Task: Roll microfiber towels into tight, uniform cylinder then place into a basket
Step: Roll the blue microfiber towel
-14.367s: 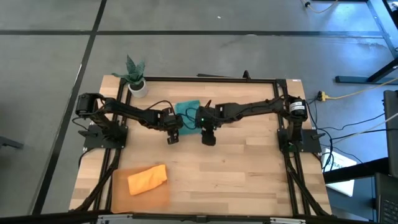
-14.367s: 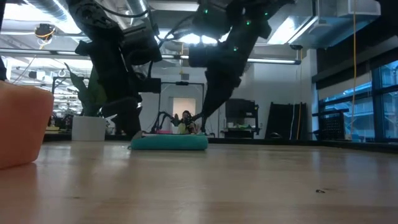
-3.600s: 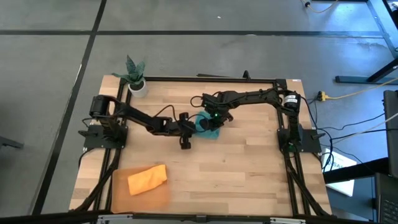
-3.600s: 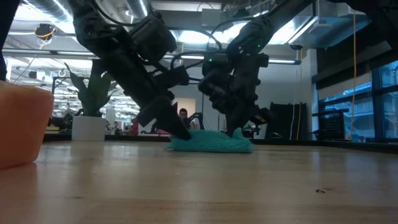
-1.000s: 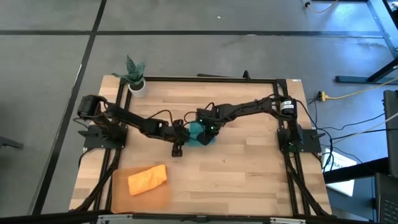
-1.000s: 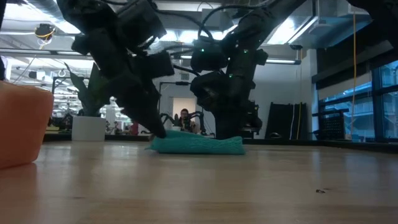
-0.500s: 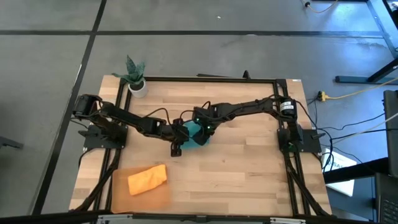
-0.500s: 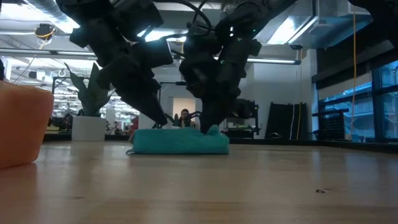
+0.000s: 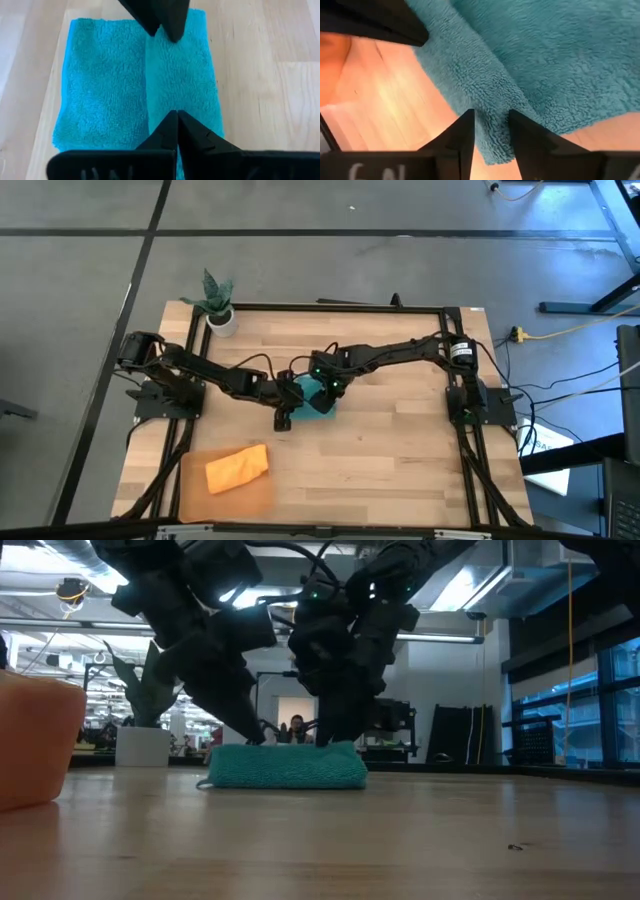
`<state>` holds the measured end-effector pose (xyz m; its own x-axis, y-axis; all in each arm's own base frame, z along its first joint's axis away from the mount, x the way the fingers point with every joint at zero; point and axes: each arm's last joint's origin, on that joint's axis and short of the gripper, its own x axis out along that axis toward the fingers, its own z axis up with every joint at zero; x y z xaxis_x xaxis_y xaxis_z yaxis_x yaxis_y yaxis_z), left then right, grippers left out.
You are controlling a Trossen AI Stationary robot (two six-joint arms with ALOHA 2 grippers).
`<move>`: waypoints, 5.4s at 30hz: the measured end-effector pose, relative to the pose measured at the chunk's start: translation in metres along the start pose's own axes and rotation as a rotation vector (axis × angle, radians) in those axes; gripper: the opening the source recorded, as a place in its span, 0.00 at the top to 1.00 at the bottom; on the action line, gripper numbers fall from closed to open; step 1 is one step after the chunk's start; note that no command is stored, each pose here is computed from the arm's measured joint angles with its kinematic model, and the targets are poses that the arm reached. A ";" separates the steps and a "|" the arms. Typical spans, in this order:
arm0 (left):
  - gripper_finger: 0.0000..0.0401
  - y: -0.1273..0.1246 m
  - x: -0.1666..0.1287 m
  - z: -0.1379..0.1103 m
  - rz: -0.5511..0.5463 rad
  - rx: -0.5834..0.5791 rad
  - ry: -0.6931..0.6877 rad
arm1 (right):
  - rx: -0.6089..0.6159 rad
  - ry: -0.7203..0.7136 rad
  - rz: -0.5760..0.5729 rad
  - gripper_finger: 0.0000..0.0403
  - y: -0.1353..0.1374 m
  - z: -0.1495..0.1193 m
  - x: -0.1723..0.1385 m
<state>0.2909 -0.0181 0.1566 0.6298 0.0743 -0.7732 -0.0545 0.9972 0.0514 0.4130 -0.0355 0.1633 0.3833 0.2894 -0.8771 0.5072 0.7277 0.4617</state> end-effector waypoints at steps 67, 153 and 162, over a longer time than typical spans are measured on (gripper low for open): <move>1.00 -0.043 -0.064 -0.033 -0.028 -0.116 0.283 | -0.961 -0.140 -0.192 0.68 0.029 -0.057 0.052; 0.93 -0.035 -0.021 0.001 0.020 0.070 -0.052 | 0.043 0.204 0.504 0.99 -0.055 -0.003 0.016; 0.82 -0.035 -0.017 0.000 0.005 0.066 -0.049 | 0.058 0.204 0.498 0.99 -0.055 -0.003 0.016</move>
<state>0.2827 -0.0543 0.1680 0.6672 0.0783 -0.7407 -0.0081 0.9952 0.0979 0.3891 -0.0688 0.1235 0.4331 0.7097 -0.5557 0.3464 0.4380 0.8295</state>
